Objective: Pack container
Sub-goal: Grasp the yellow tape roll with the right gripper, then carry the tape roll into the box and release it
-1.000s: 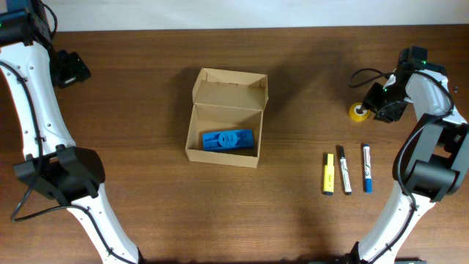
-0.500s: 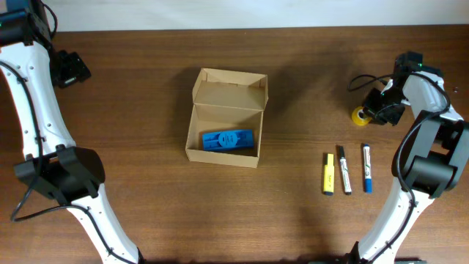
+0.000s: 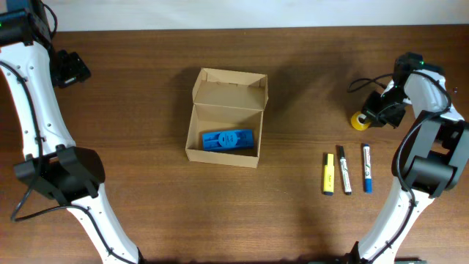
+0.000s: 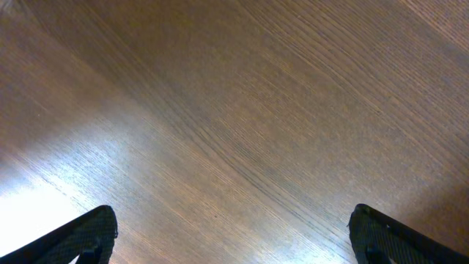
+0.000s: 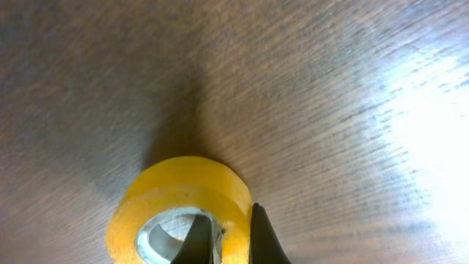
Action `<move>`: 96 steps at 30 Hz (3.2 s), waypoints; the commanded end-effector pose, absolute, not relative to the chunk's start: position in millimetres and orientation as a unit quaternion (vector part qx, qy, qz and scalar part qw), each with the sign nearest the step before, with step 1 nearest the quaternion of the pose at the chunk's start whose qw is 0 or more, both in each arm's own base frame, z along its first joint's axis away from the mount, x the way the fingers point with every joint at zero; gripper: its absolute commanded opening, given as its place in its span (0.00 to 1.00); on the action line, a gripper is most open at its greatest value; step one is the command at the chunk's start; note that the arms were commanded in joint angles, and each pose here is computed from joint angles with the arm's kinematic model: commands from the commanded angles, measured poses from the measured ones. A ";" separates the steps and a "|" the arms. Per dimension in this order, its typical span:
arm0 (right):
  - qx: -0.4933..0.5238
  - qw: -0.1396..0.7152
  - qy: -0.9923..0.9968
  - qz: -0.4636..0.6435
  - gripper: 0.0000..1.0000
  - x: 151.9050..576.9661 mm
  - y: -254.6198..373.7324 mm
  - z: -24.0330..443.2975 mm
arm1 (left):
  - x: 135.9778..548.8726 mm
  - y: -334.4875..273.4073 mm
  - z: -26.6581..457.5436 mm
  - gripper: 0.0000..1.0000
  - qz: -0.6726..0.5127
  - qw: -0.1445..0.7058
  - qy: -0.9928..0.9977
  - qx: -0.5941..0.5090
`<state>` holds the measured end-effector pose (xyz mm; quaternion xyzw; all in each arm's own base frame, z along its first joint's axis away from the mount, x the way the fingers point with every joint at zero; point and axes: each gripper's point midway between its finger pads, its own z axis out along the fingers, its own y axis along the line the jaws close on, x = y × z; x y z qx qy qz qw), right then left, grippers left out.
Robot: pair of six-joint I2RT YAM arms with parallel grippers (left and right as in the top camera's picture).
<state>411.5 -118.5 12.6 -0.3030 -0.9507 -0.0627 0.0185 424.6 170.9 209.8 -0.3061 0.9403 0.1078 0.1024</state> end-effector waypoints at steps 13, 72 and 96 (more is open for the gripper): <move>0.086 -0.294 -0.951 -0.034 0.04 479.0 27.3 274.1 | 420.5 173.2 218.9 1.00 0.113 0.110 0.940 -0.302; 0.597 -0.109 -0.795 -0.023 0.64 367.0 302.9 130.4 | 420.4 173.1 218.7 1.00 0.113 0.110 0.940 -0.302; 0.180 -0.239 -0.953 0.039 0.61 406.8 65.2 215.2 | 420.4 173.1 218.7 1.00 0.113 0.110 0.940 -0.302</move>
